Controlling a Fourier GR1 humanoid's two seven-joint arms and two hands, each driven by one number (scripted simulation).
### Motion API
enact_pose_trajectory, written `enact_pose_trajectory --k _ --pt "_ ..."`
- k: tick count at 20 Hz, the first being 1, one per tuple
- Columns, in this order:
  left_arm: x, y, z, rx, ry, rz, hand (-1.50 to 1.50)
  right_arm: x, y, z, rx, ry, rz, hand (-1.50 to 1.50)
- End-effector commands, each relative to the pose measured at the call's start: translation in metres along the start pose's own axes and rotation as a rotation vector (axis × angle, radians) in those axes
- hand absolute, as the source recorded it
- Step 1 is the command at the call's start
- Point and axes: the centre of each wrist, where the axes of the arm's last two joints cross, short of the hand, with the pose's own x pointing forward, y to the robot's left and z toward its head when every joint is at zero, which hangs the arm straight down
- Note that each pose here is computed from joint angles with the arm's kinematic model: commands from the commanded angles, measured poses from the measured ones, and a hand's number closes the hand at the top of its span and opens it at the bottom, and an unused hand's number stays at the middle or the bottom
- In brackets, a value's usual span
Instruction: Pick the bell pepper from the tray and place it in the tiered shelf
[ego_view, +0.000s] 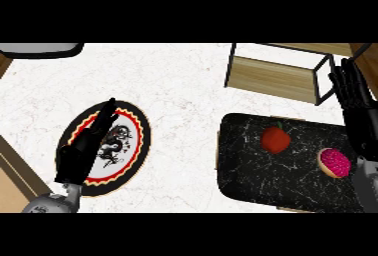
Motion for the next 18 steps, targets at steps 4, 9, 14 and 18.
enact_pose_trajectory --k 4,9,14,18 --pt "0.006 0.011 0.004 0.207 -0.062 0.049 0.0 0.006 0.01 -0.03 -0.189 0.185 0.027 1.5" --pt "0.019 0.031 -0.002 0.277 -0.058 0.159 0.0 -0.007 0.021 -0.024 -0.609 0.364 -0.096 -1.5" --pt "0.0 0.038 0.005 0.308 -0.056 0.158 0.0 0.027 0.011 -0.002 -0.432 0.233 -0.058 -1.5" --pt "0.007 0.039 0.006 0.321 -0.045 0.146 0.0 0.069 0.021 -0.009 -0.206 0.33 0.138 -1.5"
